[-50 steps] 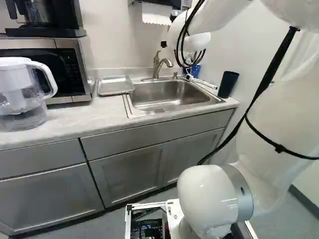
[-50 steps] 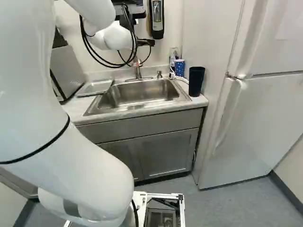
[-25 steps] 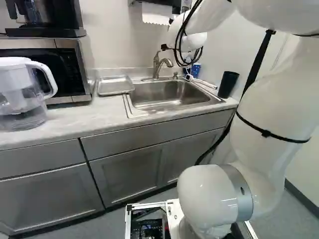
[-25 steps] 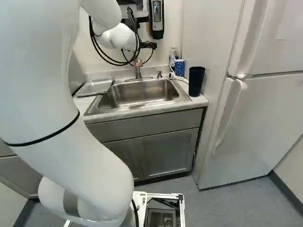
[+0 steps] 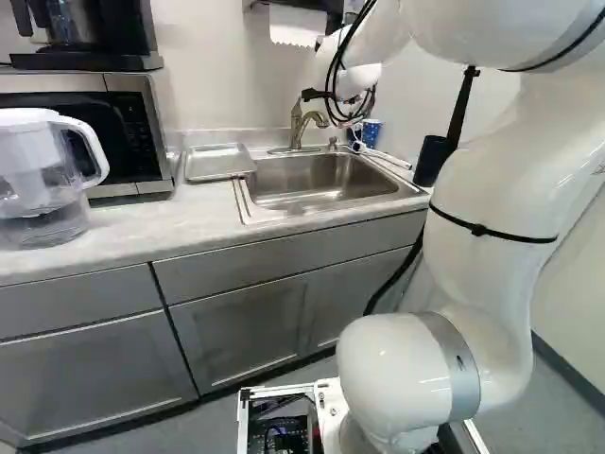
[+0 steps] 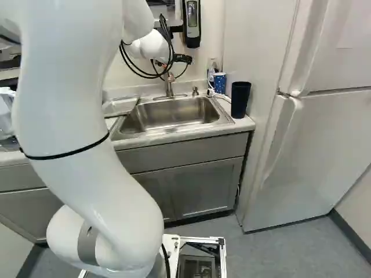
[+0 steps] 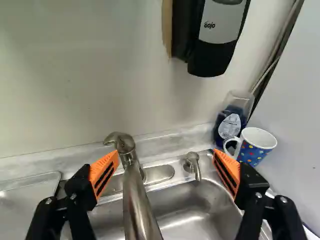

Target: Rinse the cup and place it in the tray

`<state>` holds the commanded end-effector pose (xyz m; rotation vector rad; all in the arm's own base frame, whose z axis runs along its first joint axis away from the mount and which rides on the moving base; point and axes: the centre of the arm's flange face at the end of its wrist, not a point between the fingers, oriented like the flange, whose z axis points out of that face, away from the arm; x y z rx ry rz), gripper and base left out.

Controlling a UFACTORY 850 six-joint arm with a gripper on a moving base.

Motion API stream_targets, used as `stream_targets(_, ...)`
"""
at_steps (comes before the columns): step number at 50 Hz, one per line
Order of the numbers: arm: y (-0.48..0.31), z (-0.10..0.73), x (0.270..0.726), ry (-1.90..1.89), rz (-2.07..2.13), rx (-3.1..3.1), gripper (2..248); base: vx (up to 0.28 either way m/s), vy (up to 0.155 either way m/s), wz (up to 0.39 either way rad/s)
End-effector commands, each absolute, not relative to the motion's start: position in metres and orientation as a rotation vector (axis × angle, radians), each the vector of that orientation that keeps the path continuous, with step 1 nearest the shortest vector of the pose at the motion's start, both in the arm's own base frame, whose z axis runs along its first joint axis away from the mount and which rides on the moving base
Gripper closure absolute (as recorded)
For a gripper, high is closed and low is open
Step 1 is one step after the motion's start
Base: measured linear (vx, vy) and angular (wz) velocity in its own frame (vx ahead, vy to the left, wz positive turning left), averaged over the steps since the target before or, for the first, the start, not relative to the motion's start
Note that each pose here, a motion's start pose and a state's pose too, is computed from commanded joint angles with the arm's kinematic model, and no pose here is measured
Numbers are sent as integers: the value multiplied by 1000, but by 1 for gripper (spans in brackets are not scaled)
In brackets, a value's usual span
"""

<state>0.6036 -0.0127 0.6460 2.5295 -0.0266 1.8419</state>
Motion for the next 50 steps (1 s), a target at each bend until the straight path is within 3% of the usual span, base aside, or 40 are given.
stream_targets(50, -2, 643, 672, -44, 1923, 2499, 3, 0, 0, 0)
